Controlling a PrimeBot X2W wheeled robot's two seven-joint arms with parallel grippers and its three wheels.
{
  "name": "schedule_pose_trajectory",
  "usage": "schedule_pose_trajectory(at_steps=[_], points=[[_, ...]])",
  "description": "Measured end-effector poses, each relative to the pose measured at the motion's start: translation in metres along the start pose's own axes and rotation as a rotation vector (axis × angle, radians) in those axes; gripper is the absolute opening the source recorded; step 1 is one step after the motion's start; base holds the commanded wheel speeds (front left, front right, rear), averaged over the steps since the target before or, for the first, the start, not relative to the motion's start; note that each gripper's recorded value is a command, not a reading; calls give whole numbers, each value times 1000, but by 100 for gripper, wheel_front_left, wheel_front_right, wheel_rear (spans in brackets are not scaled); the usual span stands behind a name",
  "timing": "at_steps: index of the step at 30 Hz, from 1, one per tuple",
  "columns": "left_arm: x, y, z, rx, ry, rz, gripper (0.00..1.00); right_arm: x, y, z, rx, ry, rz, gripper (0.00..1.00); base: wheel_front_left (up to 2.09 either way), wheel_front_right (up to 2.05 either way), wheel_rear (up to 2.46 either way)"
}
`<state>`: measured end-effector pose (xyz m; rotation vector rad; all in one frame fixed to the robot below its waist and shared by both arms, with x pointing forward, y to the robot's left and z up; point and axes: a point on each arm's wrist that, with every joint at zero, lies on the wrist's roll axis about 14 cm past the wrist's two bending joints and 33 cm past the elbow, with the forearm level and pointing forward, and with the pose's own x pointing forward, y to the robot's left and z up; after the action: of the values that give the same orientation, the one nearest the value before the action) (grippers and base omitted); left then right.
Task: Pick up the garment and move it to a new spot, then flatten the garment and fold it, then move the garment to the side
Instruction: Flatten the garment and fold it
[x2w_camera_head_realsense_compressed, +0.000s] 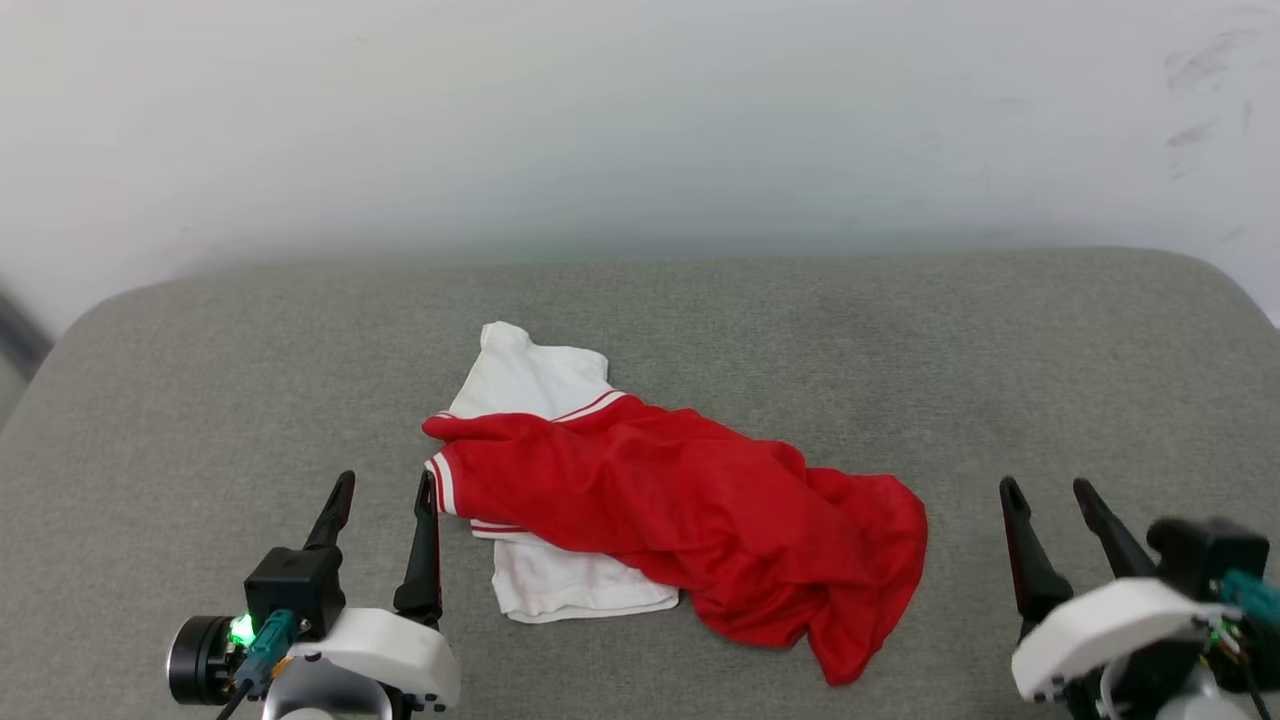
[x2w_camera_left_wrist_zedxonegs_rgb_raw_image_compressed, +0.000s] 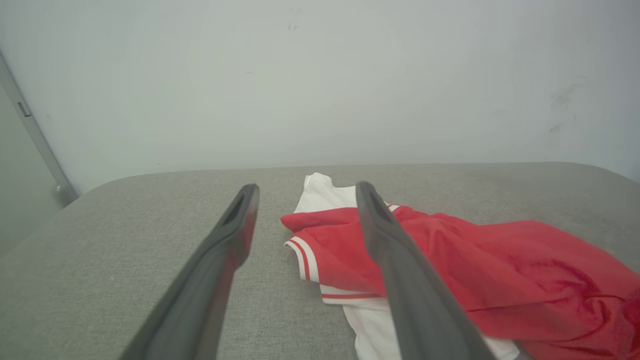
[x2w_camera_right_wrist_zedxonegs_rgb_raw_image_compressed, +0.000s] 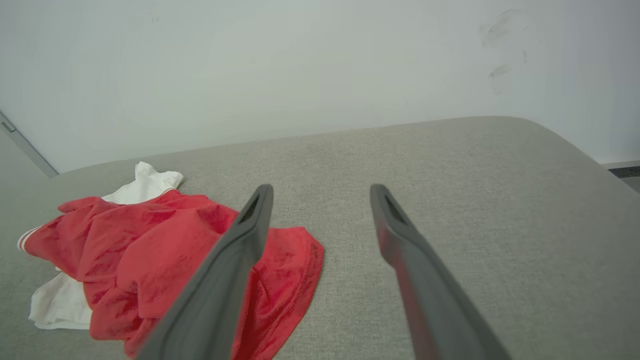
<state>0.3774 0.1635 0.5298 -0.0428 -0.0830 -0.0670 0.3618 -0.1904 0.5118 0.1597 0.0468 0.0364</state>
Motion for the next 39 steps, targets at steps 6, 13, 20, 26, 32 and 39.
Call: schedule_pose_trajectory(at_steps=[6,13,20,26,32,39], points=[[2,0,4,-4,-16,6,100,47,16,-18,44,199,62,100,0,0,0],[16,-5,9,-16,-43,-4,100,99,62,-45,-48,509,242,100,0,0,0],[32,-3,4,-29,-48,12,100,131,100,-84,-187,748,381,100,0,0,0],[35,13,-12,-26,-13,66,100,131,114,-138,-244,959,441,100,0,0,0],[30,25,-21,-21,14,103,100,119,118,-162,-255,1099,462,44,0,0,0],[27,26,-19,-22,7,102,100,118,116,-150,-246,1047,464,0,0,0,0]])
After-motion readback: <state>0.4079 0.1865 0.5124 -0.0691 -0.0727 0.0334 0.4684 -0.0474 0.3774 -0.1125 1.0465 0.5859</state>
